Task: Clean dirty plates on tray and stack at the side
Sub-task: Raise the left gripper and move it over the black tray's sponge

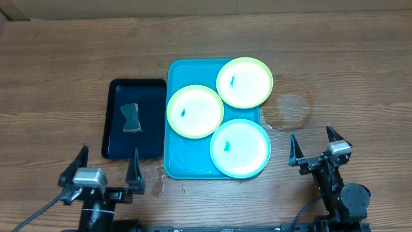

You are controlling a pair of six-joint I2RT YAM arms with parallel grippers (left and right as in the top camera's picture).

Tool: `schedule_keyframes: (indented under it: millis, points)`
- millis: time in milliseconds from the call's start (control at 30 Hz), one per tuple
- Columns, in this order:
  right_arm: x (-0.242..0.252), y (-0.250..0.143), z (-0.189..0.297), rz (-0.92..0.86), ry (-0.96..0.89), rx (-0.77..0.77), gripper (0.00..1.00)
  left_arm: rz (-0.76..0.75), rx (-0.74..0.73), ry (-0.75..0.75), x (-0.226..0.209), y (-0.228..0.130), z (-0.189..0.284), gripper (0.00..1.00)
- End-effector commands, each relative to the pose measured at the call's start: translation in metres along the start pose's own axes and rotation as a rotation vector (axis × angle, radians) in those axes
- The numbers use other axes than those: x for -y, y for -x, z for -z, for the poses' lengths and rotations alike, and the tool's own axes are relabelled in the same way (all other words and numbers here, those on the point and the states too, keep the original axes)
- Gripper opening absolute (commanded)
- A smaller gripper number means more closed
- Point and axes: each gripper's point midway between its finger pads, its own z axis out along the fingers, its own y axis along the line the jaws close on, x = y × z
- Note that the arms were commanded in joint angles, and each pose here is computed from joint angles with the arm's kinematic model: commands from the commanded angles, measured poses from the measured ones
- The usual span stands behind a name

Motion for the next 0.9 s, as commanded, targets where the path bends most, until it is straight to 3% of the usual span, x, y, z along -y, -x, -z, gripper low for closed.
schedule_keyframes:
  millis: [0,267,400,467,500,533,567,800,867]
  points:
    - [0.001,-0.002,0.000,0.002,-0.005,0.002,1.00,0.030,-0.139,-0.021,0.006,0.018,-0.001,1.00]
    - [0.001,-0.002,0.000,0.002,-0.005,0.002,1.00,0.077,-0.659,-0.056,0.014,0.016,-0.028,1.00]
    - [0.001,-0.002,0.000,0.002,-0.005,0.002,1.00,0.171,-0.849,-0.197,0.039,0.002,-0.049,1.00]
    - [0.001,-0.002,0.000,0.002,-0.005,0.002,1.00,0.186,-0.912,-0.193,0.037,-0.010,-0.060,1.00]
    - [0.001,-0.002,0.000,0.002,-0.005,0.002,1.00,0.193,-0.943,-0.191,0.037,-0.016,-0.065,0.89]
    - [0.001,-0.002,0.000,0.002,-0.005,0.002,1.00,0.199,-0.971,-0.187,0.036,-0.022,-0.070,0.25]
    - [0.001,-0.002,0.000,0.002,-0.005,0.002,1.00,0.211,-1.002,-0.176,0.034,-0.028,-0.075,0.04]
    - [0.001,-0.002,0.000,0.002,-0.005,0.002,1.00,0.214,-1.166,0.242,-0.027,-0.077,-0.109,0.05]
    - [0.001,-0.002,0.000,0.002,-0.005,0.002,1.00,0.210,-1.190,0.287,-0.034,-0.087,-0.115,0.06]
